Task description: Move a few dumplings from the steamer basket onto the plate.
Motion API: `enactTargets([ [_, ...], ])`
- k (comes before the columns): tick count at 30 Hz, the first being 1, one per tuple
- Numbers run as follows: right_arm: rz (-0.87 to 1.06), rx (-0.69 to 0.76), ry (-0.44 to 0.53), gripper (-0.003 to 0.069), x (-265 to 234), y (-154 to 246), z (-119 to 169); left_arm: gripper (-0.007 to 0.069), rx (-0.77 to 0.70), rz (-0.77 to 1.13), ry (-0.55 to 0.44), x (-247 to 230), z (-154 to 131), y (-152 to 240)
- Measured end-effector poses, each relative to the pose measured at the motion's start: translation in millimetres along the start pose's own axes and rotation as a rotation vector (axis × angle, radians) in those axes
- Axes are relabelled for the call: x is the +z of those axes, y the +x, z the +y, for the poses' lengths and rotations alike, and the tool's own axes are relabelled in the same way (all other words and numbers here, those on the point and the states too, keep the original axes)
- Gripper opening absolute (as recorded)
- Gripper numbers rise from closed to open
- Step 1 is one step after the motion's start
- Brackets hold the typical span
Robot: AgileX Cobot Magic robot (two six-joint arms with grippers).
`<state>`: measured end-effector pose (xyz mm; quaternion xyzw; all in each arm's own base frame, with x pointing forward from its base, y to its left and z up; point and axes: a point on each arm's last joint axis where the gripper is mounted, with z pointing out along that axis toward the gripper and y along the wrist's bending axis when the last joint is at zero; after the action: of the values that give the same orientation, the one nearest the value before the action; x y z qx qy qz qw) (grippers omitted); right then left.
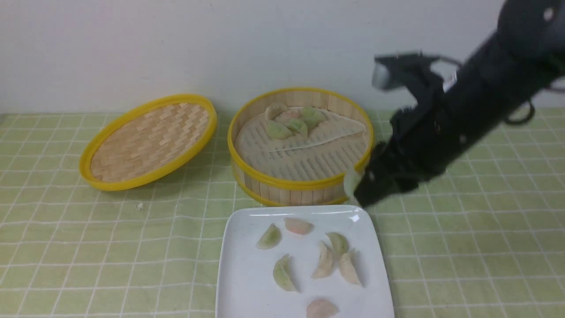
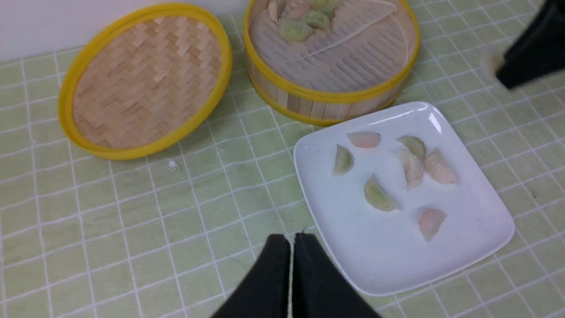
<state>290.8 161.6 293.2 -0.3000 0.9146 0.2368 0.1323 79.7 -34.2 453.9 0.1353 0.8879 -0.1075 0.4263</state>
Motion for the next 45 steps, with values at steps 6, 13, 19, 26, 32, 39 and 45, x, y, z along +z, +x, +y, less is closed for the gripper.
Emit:
enactTargets([
  [6,0.094,-0.015,0.017,0.0149,60.6,46.7,3.2,-0.0006,0.032,-0.002,-0.014,0.0,1.2,-0.2],
  [13,0.054,-0.026,0.122,0.0159,103.2,39.2,8.8,-0.0006,0.033,-0.002,-0.014,0.0,1.2,-0.2],
  [19,0.075,0.028,0.145,0.0302,119.9,34.7,0.7,-0.0006,0.033,-0.002,-0.014,0.0,1.2,-0.2],
  [26,0.120,0.005,0.122,0.0431,106.2,21.4,8.6,-0.0006,0.033,-0.002,-0.013,0.0,1.2,-0.2],
  [32,0.046,-0.052,0.156,0.0216,24.5,1.7,38.6,-0.0006,0.033,-0.003,-0.013,0.0,1.1,-0.3],
  [39,-0.426,-0.122,0.280,-0.0007,-148.1,42.2,94.0,-0.0006,0.033,-0.081,-0.003,0.0,0.1,-7.6],
  [45,-0.944,-0.163,0.324,-0.0015,-263.5,161.9,128.0,-0.0006,0.035,-0.143,0.004,5.4,-1.3,-16.7],
])
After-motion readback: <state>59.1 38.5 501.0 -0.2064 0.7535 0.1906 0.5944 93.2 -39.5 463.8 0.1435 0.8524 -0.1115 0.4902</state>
